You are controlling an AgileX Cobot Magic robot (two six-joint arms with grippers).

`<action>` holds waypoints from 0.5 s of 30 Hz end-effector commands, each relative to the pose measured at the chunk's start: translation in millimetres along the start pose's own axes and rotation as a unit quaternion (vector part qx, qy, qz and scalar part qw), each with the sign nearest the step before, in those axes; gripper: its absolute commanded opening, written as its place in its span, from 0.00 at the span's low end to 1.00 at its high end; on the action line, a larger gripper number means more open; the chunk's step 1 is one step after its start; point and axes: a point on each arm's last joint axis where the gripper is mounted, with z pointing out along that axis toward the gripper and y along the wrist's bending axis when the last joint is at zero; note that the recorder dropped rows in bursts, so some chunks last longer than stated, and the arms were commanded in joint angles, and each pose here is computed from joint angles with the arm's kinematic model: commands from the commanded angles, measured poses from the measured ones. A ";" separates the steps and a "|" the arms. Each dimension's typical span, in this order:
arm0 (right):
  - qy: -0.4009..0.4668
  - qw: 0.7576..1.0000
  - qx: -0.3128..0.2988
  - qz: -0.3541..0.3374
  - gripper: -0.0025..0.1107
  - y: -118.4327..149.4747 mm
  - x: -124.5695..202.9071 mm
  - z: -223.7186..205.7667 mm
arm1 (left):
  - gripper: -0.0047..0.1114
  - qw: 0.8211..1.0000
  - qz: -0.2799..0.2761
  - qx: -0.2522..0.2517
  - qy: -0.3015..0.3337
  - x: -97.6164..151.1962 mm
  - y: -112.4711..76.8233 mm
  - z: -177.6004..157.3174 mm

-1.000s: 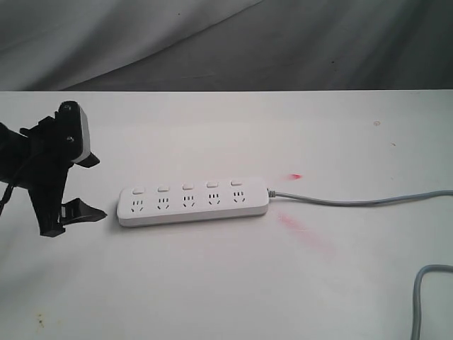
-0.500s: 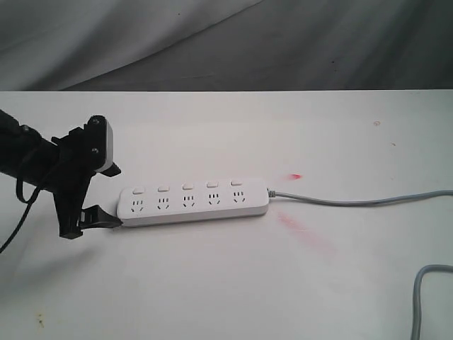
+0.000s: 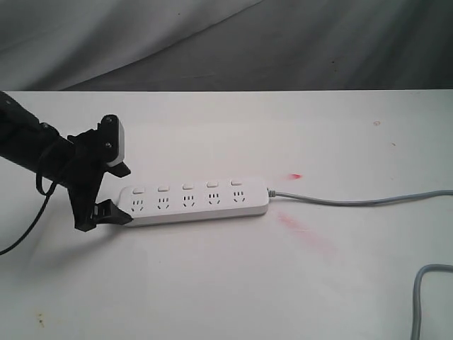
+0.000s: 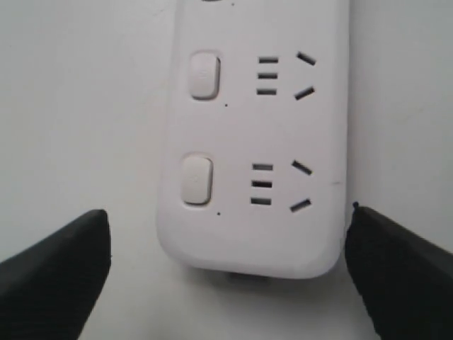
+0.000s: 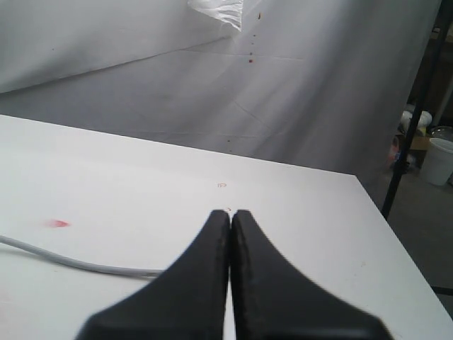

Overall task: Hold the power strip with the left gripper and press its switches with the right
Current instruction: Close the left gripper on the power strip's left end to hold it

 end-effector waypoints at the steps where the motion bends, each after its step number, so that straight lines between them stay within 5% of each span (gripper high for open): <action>1: 0.004 1.000 0.004 0.003 0.02 -0.3 1.5 0.2 | 0.77 1.000 -0.011 0.016 -0.007 -2.4 3.1 6.6; 15: 0.004 1.000 0.004 0.003 0.02 -0.3 1.5 0.2 | 0.77 0.999 -0.013 0.048 0.015 4.2 1.7 14.2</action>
